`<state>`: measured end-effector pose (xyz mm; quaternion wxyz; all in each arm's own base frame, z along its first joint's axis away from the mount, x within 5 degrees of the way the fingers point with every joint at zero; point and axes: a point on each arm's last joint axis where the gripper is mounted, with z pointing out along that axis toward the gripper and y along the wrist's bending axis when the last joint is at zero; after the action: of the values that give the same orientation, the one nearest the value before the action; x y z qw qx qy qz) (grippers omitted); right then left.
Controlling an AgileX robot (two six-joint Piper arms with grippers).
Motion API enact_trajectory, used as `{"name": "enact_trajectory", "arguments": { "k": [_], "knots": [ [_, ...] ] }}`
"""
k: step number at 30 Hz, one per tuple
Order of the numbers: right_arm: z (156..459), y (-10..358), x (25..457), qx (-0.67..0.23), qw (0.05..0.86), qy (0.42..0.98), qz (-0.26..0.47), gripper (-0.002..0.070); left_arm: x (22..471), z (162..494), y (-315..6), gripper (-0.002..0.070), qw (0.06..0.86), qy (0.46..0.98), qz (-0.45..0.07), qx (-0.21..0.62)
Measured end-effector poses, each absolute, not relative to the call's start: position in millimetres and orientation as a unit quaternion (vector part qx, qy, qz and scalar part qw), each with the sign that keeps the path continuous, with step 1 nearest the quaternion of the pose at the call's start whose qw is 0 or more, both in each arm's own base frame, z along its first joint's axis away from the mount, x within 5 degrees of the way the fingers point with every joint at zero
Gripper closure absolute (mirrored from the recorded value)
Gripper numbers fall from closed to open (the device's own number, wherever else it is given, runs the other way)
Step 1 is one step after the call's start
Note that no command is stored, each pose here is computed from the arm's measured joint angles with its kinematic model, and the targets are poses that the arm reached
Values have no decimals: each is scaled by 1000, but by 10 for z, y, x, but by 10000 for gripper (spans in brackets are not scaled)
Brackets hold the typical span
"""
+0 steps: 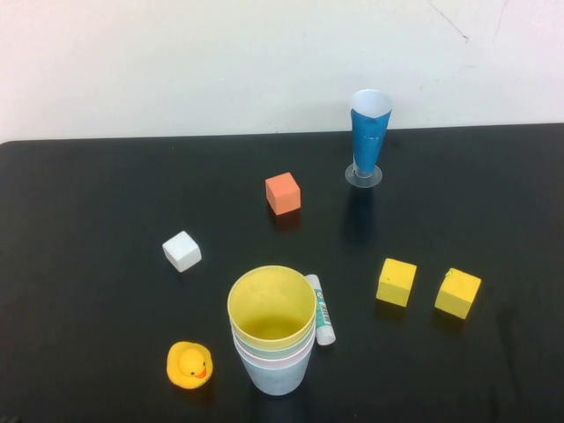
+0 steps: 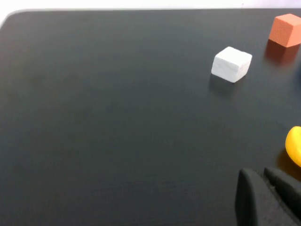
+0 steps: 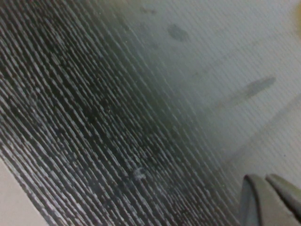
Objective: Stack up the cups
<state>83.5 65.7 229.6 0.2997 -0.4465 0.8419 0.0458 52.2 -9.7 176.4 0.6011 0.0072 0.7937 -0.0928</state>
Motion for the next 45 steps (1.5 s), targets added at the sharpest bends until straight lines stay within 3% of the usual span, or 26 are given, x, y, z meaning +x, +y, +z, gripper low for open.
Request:
{"name": "enact_trajectory", "arguments": {
  "k": [28,37,45],
  "knots": [
    [2317,635,808,-445,311,839,48,678,523,1762,-89,676,600,795,-95,-4],
    [2564,255,664,-294,505,811,11,678,522,1761,-89,676,600,795,-94,-3],
    [2153,-13,498,-146,610,770,-113,678,522,1761,-89,676,600,795,-94,-3]
  ]
}}
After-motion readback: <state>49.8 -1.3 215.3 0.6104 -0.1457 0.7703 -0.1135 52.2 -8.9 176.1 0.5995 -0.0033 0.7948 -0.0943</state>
